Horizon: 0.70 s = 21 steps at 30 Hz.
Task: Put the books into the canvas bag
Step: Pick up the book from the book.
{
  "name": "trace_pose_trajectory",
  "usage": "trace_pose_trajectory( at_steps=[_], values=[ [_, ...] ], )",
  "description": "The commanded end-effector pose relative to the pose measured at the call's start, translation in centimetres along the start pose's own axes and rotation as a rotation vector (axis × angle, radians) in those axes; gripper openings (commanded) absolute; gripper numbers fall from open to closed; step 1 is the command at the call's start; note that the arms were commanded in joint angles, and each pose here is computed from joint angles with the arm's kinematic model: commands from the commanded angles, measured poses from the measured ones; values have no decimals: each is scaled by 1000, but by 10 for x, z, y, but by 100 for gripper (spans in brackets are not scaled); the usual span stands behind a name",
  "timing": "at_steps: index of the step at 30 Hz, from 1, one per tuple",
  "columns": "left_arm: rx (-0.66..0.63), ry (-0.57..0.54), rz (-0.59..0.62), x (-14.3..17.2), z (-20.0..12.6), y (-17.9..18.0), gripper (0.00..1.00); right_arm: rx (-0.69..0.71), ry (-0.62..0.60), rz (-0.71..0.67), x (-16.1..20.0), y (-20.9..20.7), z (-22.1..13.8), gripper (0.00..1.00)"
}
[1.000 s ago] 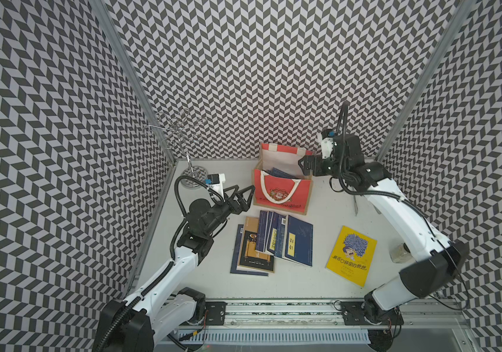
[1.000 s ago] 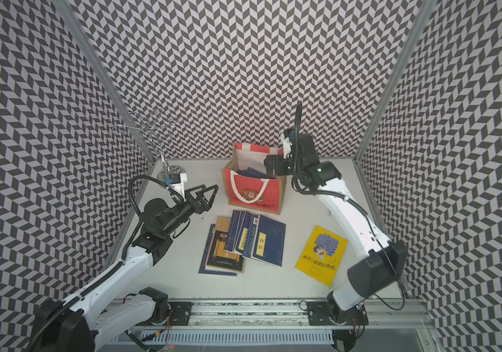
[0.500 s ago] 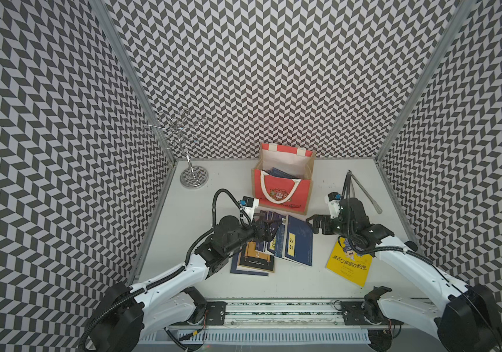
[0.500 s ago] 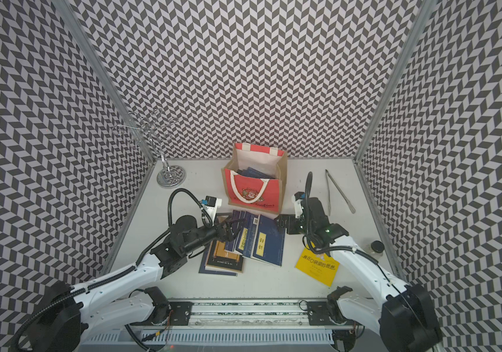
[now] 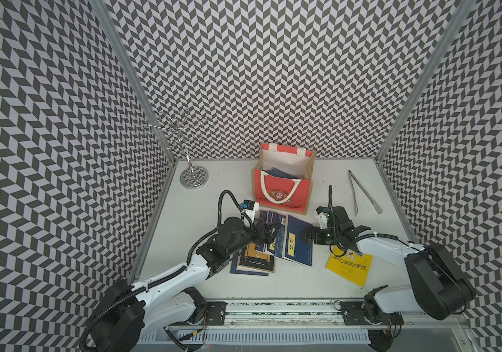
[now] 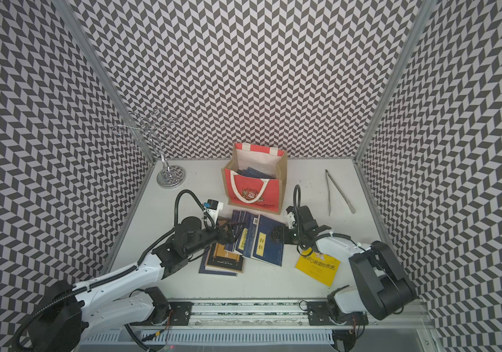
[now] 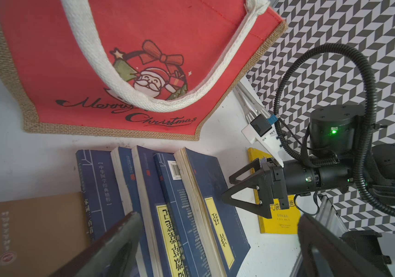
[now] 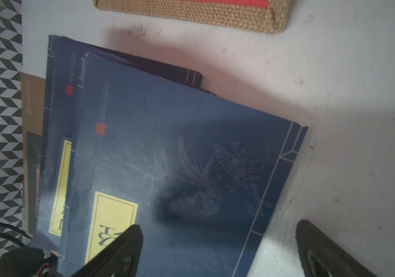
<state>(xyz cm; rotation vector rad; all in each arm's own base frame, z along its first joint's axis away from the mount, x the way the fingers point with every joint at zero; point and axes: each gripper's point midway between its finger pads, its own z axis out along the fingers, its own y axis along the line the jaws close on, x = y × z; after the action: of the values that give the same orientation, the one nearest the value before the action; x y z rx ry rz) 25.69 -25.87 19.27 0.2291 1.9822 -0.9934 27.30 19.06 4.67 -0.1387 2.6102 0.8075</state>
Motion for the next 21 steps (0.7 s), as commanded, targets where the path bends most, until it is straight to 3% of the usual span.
trace_pose_trajectory(
  at_steps=[1, 6, 13, 21],
  values=[
    [-20, -31, -3, -19, -4, 3, 99, -57, -39, -29, -8, 9, 4, 99],
    [19, -11, -70, -29, -4, 23, 99, -171, -50, -78, -6, 25, 6, 99],
    [7, -1, -53, -41, -4, 30, 99, -289, -41, -132, -3, 46, 11, 99],
    [44, 74, -76, -22, 5, 31, 99, -358, -38, -248, -1, 79, 14, 99]
  ],
)
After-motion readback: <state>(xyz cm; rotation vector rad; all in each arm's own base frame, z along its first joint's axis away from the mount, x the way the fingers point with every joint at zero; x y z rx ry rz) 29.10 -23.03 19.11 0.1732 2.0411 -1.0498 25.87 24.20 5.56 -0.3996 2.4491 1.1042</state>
